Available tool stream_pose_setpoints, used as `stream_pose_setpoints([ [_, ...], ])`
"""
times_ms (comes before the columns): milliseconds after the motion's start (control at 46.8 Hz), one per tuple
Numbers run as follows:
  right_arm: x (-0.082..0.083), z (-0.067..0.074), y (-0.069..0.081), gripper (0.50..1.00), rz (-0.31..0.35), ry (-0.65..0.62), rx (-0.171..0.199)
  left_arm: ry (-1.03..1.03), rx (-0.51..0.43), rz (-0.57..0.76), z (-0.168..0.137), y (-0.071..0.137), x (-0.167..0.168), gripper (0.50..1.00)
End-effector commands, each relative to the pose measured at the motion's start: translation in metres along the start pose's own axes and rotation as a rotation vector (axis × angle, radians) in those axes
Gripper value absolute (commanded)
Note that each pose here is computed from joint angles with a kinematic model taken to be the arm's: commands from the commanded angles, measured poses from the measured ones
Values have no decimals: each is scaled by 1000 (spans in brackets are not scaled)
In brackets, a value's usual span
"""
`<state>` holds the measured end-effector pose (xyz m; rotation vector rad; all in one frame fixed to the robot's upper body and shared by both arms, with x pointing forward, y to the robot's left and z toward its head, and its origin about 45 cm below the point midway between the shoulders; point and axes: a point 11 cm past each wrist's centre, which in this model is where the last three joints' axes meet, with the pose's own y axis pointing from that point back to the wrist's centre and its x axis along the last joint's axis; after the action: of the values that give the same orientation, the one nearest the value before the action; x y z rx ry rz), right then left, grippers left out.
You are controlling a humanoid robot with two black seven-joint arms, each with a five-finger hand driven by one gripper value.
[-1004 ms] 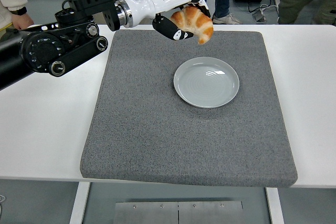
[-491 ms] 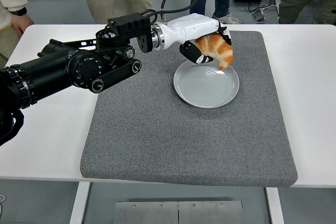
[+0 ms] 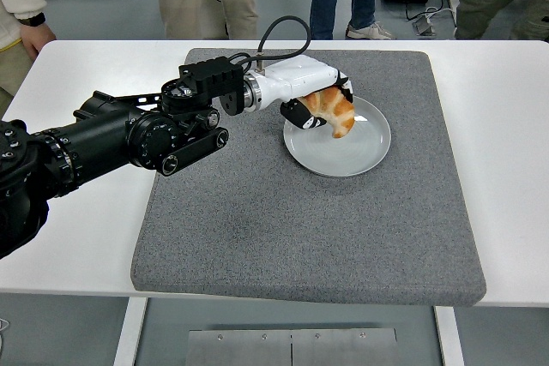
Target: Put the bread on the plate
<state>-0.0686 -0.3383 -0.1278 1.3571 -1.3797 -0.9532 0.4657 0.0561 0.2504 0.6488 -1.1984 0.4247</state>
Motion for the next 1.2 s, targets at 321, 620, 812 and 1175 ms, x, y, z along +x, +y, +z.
stream_pose_setpoints([
  [321,0,0,0,1000,0,0,0,13,32,2,-14,6,-15,500],
  [620,0,0,0,1000,0,1,0,8,65,22,-24,8,-10,500],
  [812,0,0,0,1000,0,0,0,24,-1,11,-3,4,-16,500],
  [1175,0,0,0,1000,0,0,0,31,-32,0,9,2,-20,500],
])
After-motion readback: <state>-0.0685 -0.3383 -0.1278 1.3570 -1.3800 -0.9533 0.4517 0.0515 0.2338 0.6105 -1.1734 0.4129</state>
